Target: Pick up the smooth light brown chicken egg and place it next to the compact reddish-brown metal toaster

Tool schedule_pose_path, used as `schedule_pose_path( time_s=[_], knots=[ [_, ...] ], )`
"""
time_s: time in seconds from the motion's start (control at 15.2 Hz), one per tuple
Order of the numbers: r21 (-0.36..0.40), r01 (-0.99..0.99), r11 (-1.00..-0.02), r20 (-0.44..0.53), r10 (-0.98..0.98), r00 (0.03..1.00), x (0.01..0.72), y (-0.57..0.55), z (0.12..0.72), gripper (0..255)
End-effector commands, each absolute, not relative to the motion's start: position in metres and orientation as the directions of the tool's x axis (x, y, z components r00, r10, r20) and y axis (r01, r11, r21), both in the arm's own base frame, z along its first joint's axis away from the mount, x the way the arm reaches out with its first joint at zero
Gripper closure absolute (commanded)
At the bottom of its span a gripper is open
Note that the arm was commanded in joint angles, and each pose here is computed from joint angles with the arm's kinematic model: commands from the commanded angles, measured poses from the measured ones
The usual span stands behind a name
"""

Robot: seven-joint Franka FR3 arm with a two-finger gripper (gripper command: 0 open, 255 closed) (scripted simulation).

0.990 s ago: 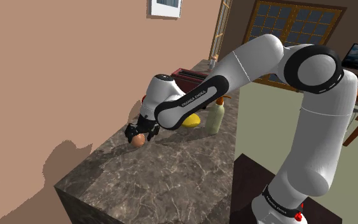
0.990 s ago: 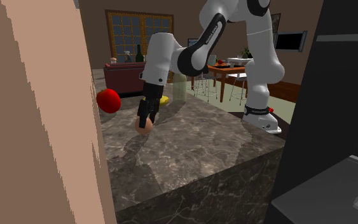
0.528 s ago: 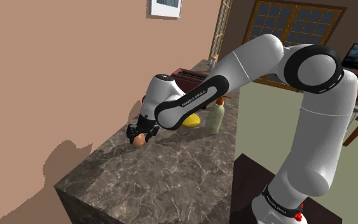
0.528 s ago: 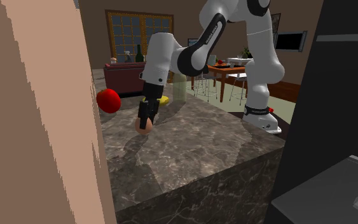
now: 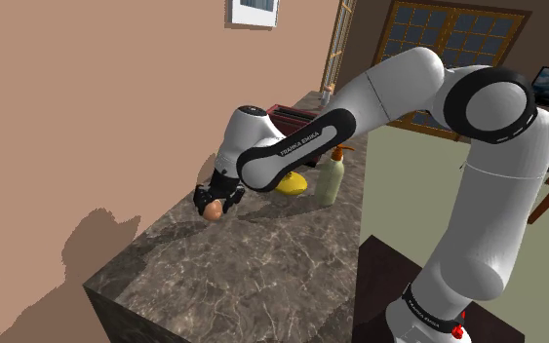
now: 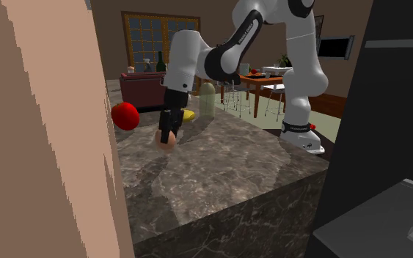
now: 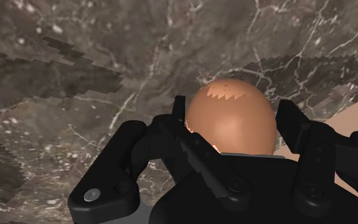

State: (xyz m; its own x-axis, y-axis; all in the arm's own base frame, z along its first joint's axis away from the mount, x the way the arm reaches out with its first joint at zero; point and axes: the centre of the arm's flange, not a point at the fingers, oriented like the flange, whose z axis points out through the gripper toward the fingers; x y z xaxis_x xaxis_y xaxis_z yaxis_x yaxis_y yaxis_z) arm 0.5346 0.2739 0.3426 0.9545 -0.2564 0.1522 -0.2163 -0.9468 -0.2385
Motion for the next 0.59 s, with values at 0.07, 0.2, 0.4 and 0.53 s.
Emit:
schedule_pose_path(
  time_s=[0.07,0.2,0.4,0.53],
  knots=[
    [-0.239,-0.216,-0.947,0.152,-0.256,0.955,0.535,0.274,0.36,255],
    [-0.239,-0.216,-0.947,0.152,-0.256,0.955,0.535,0.274,0.37,255],
    [-0.239,-0.216,-0.947,0.152,-0.256,0.955,0.535,0.274,0.386,255],
    [-0.239,-0.216,-0.947,0.152,-0.256,0.955,0.535,0.274,0.397,255]
  ],
)
